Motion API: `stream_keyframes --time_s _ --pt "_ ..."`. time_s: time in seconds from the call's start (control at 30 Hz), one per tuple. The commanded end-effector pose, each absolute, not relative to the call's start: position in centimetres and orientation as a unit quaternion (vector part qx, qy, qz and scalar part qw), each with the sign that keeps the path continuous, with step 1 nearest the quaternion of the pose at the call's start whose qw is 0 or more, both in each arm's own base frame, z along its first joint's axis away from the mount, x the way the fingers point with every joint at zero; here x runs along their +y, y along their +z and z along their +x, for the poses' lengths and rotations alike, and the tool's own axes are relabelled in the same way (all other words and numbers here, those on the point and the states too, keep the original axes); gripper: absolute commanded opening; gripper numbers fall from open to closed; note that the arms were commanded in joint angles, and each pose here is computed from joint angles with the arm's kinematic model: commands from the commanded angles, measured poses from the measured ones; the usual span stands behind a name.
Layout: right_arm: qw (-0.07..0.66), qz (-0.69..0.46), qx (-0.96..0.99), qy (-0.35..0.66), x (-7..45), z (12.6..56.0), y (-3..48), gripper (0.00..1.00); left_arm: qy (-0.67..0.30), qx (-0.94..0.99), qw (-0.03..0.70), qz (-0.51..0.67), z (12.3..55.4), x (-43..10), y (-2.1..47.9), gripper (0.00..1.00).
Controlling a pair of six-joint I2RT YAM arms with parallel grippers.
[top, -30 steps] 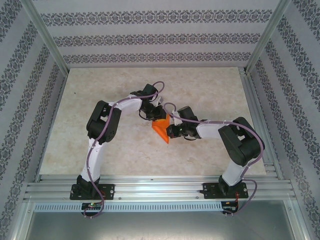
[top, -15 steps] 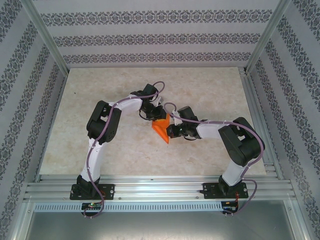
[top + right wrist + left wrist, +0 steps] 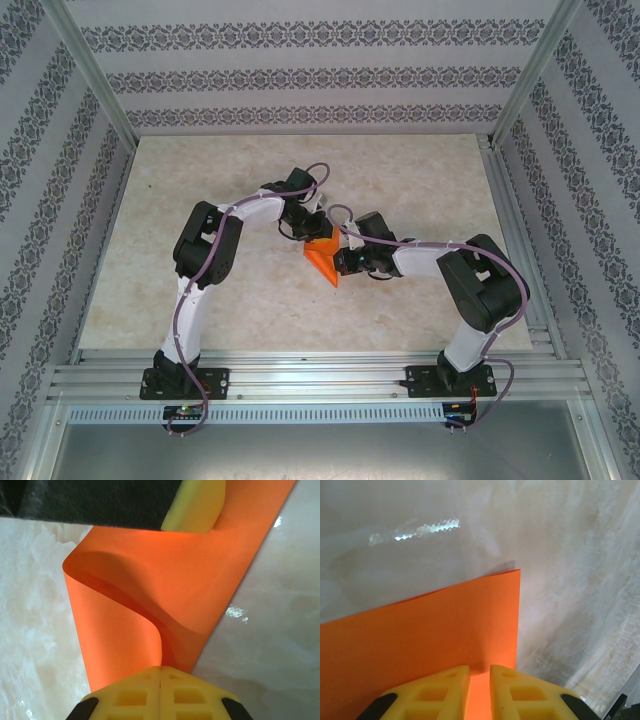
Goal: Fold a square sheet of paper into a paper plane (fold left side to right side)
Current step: Third fold the triangle at the center of the table.
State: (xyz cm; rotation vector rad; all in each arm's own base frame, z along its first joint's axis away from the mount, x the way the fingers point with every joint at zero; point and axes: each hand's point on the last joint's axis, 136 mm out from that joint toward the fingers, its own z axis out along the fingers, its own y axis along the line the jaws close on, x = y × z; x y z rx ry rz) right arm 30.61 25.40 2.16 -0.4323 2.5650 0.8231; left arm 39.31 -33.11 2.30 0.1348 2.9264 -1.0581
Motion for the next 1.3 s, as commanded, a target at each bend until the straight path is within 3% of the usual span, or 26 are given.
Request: stream_keyframes --time_s 0.0,0.6,1.27 --pt "0.206 -0.146 0.924 0.287 25.0 31.4 1.8 0.0 -0.292 0.955 -0.012 0.045 38.0 -32.1 -1.1 0.19" --pt "0.209 -0.142 0.924 0.288 25.0 32.1 2.8 0.0 -0.29 0.956 -0.013 0.044 37.9 -32.0 -1.4 0.19" --pt "0.176 -0.132 0.938 0.267 24.2 30.6 0.1 0.0 -0.293 0.955 -0.012 0.046 37.9 -32.2 -1.1 0.19"
